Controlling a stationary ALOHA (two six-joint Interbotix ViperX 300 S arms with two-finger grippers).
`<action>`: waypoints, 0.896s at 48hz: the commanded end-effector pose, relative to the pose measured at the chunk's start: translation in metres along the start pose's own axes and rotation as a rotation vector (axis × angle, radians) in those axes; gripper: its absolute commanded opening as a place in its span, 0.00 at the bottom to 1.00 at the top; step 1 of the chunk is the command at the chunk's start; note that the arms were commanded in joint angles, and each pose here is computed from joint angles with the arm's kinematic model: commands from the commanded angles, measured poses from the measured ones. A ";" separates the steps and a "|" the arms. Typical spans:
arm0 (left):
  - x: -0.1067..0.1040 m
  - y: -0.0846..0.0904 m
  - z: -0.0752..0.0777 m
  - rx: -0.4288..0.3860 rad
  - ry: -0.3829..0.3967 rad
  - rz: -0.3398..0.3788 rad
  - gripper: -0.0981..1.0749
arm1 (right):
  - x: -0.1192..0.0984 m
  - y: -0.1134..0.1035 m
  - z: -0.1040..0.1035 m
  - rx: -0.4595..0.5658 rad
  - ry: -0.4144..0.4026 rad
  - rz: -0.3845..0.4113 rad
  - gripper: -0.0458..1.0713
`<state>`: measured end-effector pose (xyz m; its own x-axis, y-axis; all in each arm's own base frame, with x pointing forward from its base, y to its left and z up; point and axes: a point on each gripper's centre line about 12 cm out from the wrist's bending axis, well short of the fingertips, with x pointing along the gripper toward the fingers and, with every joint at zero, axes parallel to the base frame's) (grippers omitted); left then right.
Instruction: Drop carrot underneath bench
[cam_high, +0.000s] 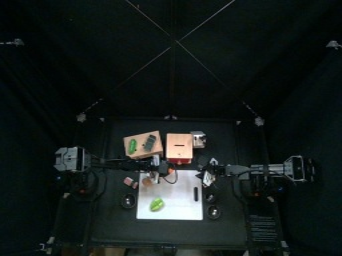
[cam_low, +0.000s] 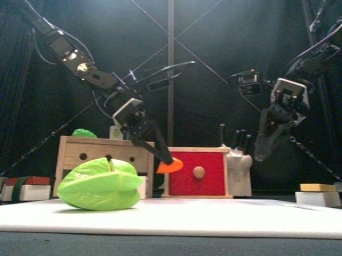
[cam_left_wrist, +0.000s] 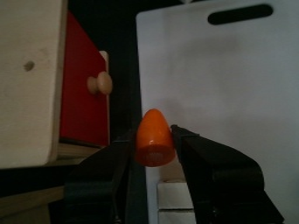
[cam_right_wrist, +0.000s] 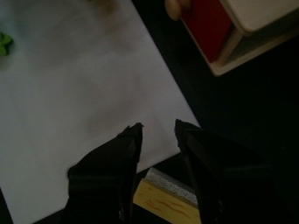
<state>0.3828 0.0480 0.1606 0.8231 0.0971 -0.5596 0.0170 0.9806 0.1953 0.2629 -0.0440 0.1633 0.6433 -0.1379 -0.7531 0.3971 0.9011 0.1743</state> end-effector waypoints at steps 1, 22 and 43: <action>-0.022 0.003 0.015 -0.015 -0.114 0.025 0.67 | -0.004 0.004 0.011 0.003 -0.037 0.015 0.71; -0.101 0.011 0.006 -0.094 -0.367 0.119 0.67 | -0.002 0.005 0.010 0.005 -0.028 0.017 0.71; -0.169 0.046 -0.006 -0.156 -0.519 0.303 0.67 | 0.007 0.006 0.008 -0.002 -0.015 0.017 0.71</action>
<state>0.2479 0.0769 0.2548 0.9510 0.3047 -0.0524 -0.2942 0.9439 0.1499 0.2681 -0.0430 0.1539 0.6282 -0.1281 -0.7674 0.3965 0.9014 0.1741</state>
